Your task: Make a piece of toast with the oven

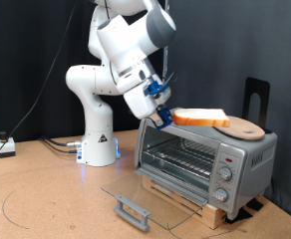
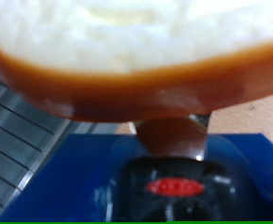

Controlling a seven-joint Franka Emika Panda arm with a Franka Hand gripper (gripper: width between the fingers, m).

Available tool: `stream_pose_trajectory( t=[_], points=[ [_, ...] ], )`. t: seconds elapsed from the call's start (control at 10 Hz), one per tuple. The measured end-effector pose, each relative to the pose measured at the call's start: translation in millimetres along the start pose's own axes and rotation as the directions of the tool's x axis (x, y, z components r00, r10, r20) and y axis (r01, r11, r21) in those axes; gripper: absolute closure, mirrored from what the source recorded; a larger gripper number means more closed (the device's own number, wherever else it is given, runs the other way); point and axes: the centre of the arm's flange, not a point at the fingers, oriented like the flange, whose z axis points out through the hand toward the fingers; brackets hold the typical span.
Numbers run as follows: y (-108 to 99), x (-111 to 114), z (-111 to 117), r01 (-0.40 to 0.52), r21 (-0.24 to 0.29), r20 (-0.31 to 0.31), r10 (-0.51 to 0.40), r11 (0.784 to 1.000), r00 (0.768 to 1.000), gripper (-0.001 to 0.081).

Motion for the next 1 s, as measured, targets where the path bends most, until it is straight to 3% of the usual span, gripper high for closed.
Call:
stream_pose_trajectory(
  t=[0.4,0.7,1.0],
  points=[
    [51.9,-2.6,-21.8,-0.092,-0.066,-0.095,0.086,0.994,0.992,0.0409],
    [91.4,-10.9,-35.3,-0.087,-0.059,-0.068,0.083,0.994,0.994,0.0409],
    [127.1,-15.3,-48.1,-0.049,-0.012,-0.022,0.048,0.999,0.999,0.0409]
  ],
)
